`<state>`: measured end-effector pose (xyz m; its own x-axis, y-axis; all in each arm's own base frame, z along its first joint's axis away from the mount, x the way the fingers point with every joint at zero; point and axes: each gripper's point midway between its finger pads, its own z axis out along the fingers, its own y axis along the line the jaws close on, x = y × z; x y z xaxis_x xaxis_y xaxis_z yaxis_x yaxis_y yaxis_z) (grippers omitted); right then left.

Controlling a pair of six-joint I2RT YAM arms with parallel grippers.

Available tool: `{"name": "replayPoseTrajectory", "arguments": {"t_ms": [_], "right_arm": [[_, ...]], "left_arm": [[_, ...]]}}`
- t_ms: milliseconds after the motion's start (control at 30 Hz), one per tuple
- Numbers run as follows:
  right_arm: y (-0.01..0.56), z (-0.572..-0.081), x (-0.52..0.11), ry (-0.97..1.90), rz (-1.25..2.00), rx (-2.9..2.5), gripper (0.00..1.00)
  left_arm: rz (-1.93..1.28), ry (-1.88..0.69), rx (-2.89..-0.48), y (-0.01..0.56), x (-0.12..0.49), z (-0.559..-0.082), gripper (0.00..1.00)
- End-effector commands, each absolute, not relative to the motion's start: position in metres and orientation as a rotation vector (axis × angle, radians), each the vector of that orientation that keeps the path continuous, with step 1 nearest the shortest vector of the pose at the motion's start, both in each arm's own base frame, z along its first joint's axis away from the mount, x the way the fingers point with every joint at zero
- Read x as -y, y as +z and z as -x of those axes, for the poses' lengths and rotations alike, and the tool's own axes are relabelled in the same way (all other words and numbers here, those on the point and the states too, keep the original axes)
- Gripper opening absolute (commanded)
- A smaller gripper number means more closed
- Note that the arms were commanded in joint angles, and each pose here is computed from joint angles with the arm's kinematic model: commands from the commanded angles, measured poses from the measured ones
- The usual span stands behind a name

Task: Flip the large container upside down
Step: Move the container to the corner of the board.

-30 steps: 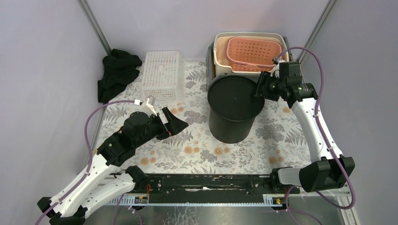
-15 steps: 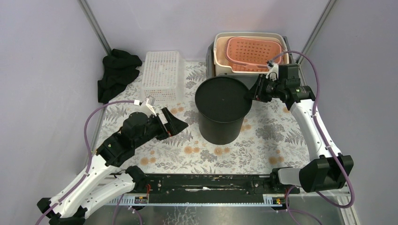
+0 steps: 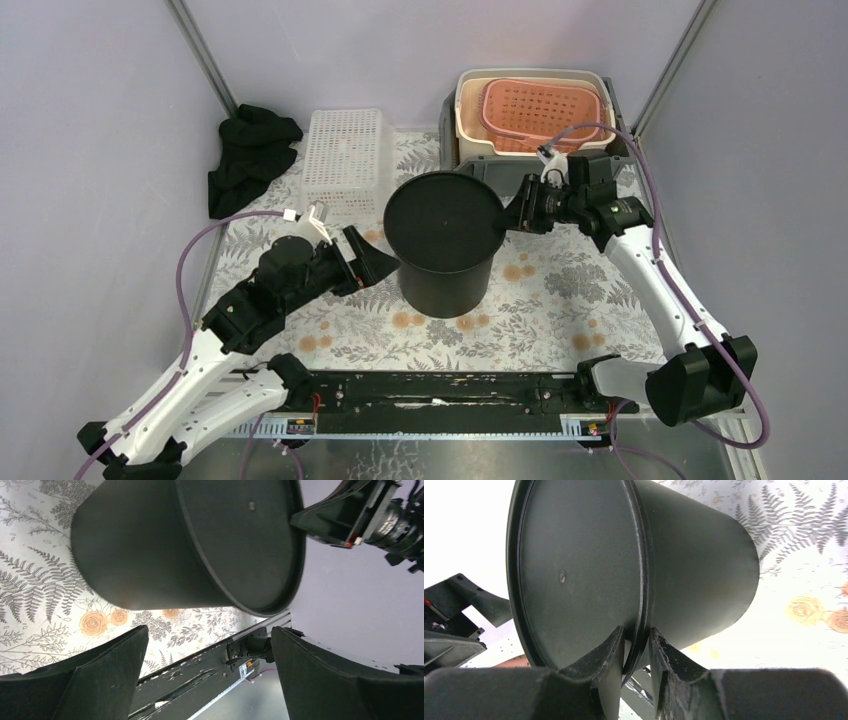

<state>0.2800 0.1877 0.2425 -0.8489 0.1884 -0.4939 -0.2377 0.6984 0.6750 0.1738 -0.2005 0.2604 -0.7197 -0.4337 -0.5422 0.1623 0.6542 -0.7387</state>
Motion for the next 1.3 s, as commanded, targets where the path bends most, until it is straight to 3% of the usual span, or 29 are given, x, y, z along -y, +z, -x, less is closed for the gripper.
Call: {"name": "replayPoseTrajectory", "arguments": {"t_ms": [0,733,1267], "right_arm": [[0.249,-0.268,-0.211,1.128,0.072,-2.345,0.30],[0.252,-0.267,-0.337,1.202,0.140,-2.302,0.19],[0.267,-0.288,-0.392,1.169,0.222,-2.269,0.17]], "left_arm": [[0.186,-1.069,-2.085,0.284,0.198,-0.173,1.00],[0.172,-1.159,-1.939,0.367,0.182,-0.153,1.00],[0.452,-0.750,-2.128,0.304,0.107,-0.140,1.00]]}}
